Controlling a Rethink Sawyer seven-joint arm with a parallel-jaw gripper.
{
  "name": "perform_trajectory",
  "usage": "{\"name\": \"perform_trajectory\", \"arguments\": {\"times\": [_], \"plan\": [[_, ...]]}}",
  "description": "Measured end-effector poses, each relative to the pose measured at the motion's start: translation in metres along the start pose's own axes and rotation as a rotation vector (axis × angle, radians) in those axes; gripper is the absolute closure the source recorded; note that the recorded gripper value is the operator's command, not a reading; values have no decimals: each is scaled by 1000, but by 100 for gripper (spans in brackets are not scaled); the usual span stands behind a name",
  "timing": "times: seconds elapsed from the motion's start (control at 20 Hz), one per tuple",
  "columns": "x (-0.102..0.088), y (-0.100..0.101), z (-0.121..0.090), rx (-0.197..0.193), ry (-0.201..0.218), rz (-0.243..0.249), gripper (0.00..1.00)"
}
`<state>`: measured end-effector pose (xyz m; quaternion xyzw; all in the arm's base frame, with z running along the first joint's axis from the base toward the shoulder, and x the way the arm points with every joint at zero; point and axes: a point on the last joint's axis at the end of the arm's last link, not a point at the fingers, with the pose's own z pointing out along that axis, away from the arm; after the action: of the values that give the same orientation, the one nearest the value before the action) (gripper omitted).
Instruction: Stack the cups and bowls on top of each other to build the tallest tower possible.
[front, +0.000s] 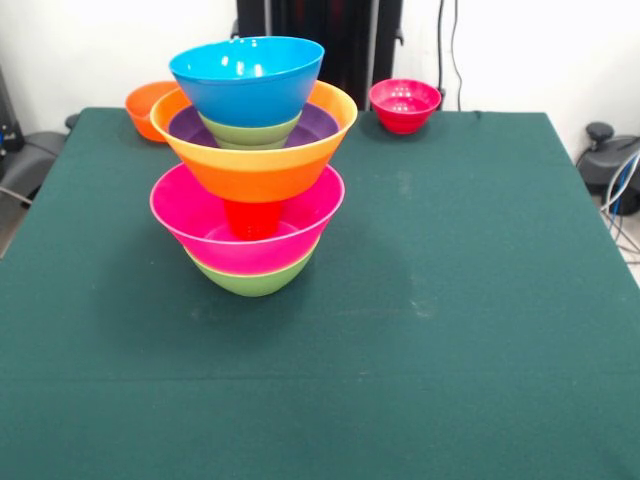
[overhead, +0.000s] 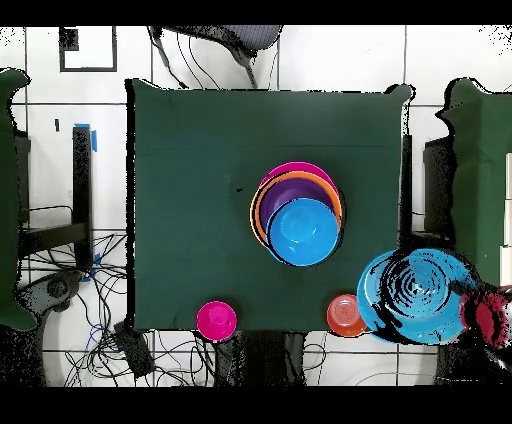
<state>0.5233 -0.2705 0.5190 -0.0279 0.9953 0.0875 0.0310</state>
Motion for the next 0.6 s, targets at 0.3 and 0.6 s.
{"name": "perform_trajectory", "arguments": {"times": [0.3, 0.6], "plan": [[9, -1, 7, 9, -5, -5, 100], [12, -2, 15, 18, -30, 22, 100]]}}
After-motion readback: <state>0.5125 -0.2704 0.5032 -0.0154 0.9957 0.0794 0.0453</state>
